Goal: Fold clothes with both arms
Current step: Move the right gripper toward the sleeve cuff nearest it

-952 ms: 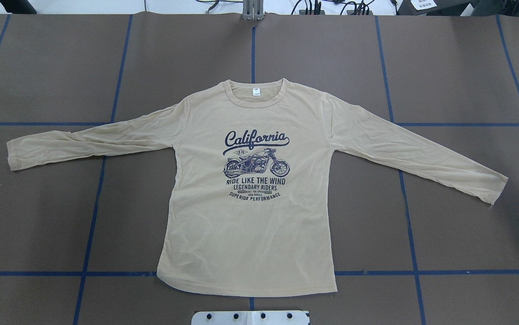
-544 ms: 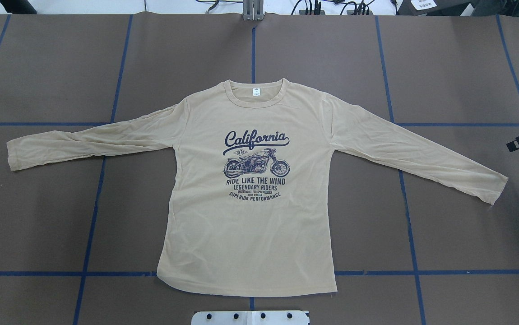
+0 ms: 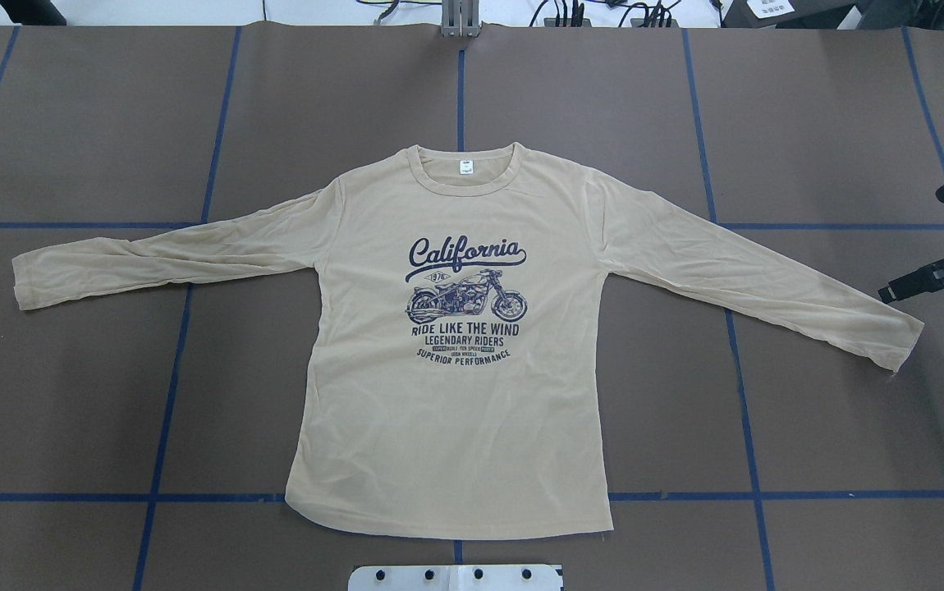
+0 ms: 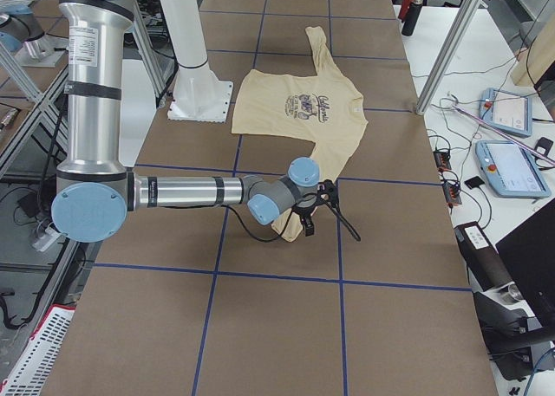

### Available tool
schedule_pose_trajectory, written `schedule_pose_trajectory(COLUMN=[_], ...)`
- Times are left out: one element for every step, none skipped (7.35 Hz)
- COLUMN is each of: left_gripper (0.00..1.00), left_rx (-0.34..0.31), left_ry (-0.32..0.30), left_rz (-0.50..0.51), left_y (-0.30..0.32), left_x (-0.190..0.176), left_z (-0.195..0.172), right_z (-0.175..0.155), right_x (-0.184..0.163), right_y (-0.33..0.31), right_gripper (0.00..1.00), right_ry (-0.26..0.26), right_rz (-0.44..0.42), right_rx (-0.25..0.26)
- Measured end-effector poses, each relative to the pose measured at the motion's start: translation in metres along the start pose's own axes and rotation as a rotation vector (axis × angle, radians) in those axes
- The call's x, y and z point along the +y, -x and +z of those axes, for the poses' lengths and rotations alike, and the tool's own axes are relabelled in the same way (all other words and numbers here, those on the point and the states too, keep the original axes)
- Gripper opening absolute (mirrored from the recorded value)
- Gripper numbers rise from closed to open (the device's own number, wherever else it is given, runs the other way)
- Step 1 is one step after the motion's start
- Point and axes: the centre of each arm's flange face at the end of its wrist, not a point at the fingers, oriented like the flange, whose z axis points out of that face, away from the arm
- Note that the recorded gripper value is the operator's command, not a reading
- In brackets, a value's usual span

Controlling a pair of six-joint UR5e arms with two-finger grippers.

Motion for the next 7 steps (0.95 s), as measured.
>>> schedule_pose_trajectory(left_gripper=[1.00, 1.00, 1.00, 1.00, 1.00, 1.00, 1.00], left_rx=[0.001, 0.001, 0.001, 0.001, 0.001, 0.002, 0.002], left_ry=[0.002, 0.002, 0.002, 0.002, 0.002, 0.001, 0.000], left_rz=[-0.002, -0.002, -0.003, -0.003, -0.002, -0.001, -0.001], left_y=[0.000, 0.001, 0.001, 0.000, 0.000, 0.000, 0.000], left_x=[0.000, 0.001, 0.001, 0.001, 0.001, 0.000, 0.000], left_z=[0.000, 0.001, 0.001, 0.000, 0.000, 0.000, 0.000], right_z=[0.005, 0.010, 0.015, 0.020, 0.024, 0.027, 0.030], right_x=[0.004, 0.007, 0.009, 0.010, 0.011, 0.012, 0.013], right_y=[-0.003, -0.006, -0.010, -0.012, -0.014, -0.016, -0.018], right_gripper=[0.98, 0.98, 0.98, 0.98, 0.93, 0.91, 0.90], right_ry=[0.012, 0.024, 0.035, 0.045, 0.054, 0.061, 0.068], right_rz=[0.002, 0.003, 0.005, 0.007, 0.010, 0.013, 0.017], right_rx=[0.004, 0.006, 0.007, 0.007, 0.007, 0.006, 0.007])
